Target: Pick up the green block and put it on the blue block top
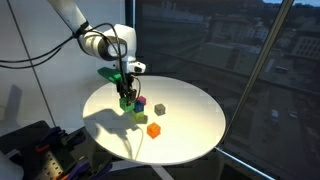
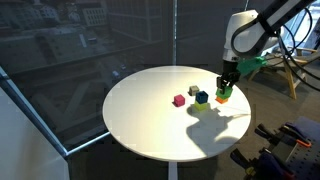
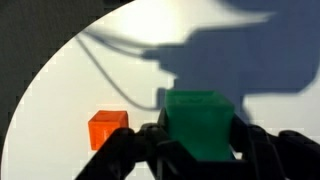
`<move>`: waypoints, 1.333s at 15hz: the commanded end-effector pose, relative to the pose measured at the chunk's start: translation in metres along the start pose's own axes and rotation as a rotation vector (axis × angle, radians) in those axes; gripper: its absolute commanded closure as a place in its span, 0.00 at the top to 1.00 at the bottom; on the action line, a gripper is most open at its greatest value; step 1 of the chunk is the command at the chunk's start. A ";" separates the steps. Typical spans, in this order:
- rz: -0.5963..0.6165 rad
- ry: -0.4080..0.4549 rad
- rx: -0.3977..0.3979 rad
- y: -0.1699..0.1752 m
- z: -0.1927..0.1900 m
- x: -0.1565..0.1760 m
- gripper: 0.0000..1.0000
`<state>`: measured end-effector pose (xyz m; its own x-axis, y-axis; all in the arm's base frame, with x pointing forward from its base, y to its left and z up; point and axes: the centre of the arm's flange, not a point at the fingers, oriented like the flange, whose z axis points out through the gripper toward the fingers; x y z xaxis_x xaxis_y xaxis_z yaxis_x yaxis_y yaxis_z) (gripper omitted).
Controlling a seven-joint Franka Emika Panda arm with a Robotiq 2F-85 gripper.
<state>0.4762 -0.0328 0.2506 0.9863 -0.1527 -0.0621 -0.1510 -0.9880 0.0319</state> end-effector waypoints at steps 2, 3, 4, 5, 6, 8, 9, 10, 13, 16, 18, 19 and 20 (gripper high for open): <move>0.000 0.000 0.000 0.000 0.000 0.000 0.55; 0.000 0.000 0.000 0.000 0.000 0.000 0.55; 0.000 0.000 0.000 0.000 0.000 0.000 0.55; 0.000 0.000 0.000 0.000 0.000 0.000 0.55; 0.000 0.000 0.000 0.000 0.000 0.000 0.55; 0.000 0.000 0.000 0.000 0.000 0.000 0.55; 0.000 0.000 0.000 0.000 0.000 0.000 0.55; 0.000 0.000 0.000 0.000 0.000 0.000 0.55; 0.000 0.000 0.000 0.000 0.000 0.000 0.55; 0.000 0.000 0.000 0.000 0.000 0.000 0.30; 0.003 0.002 0.002 0.001 -0.002 0.001 0.30; 0.005 0.002 0.004 0.001 -0.003 0.002 0.30; 0.006 0.004 0.005 0.001 -0.005 0.003 0.30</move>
<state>0.4756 -0.0328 0.2490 0.9861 -0.1529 -0.0655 -0.1510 -0.9880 0.0323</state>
